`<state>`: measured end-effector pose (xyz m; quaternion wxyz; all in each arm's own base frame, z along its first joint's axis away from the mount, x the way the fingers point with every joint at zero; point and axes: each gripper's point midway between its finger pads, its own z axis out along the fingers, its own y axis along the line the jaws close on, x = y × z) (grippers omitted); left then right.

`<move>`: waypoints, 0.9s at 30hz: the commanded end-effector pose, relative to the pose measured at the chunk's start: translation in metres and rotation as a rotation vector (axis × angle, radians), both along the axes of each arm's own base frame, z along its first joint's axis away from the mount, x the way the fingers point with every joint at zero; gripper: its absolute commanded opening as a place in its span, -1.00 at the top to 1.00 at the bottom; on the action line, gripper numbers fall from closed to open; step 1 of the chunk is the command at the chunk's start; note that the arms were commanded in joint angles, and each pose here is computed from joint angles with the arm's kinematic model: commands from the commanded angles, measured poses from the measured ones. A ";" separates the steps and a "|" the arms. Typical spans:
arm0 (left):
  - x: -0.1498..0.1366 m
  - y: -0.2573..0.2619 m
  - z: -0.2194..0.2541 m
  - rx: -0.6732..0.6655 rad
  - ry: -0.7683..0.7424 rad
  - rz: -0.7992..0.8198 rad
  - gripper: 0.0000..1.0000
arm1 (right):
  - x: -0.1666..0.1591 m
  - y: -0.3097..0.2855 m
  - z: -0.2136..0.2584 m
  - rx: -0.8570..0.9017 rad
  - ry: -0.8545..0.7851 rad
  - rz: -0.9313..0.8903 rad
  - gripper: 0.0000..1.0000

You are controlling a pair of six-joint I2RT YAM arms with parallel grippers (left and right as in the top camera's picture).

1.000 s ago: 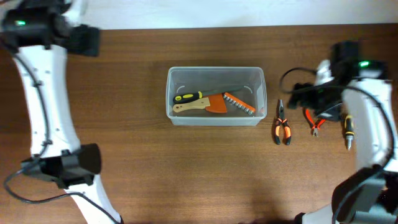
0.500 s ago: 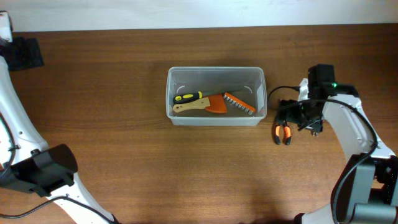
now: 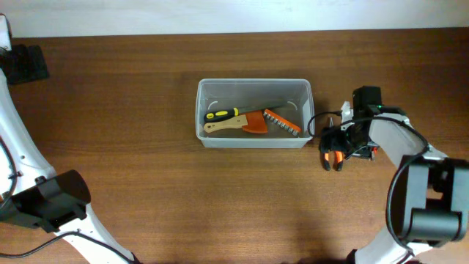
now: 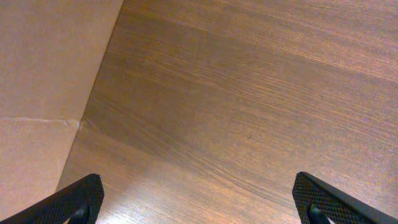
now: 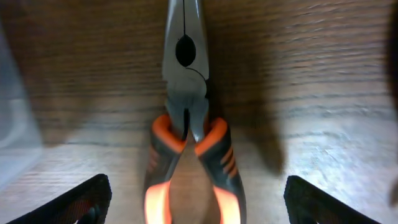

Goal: Pack container
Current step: 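Retract the left arm and lower the right gripper onto the orange pliers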

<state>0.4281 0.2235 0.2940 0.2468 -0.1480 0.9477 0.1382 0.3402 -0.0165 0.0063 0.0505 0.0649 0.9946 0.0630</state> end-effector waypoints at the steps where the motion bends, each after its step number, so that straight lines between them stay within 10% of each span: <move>1: 0.000 0.000 0.002 -0.011 -0.014 0.010 -0.98 | -0.006 0.000 -0.015 -0.009 0.043 0.024 -0.69; 18: 0.000 0.000 0.002 -0.011 -0.014 0.010 -0.98 | -0.013 -0.020 -0.024 -0.111 0.093 -0.051 0.03; 24: 0.000 0.000 0.002 -0.011 -0.014 0.009 -0.98 | -0.018 -0.017 -0.025 -0.102 0.113 -0.048 0.00; 27: 0.000 0.000 0.002 -0.011 -0.014 0.009 -0.98 | -0.015 -0.018 -0.024 -0.104 0.100 -0.048 -0.45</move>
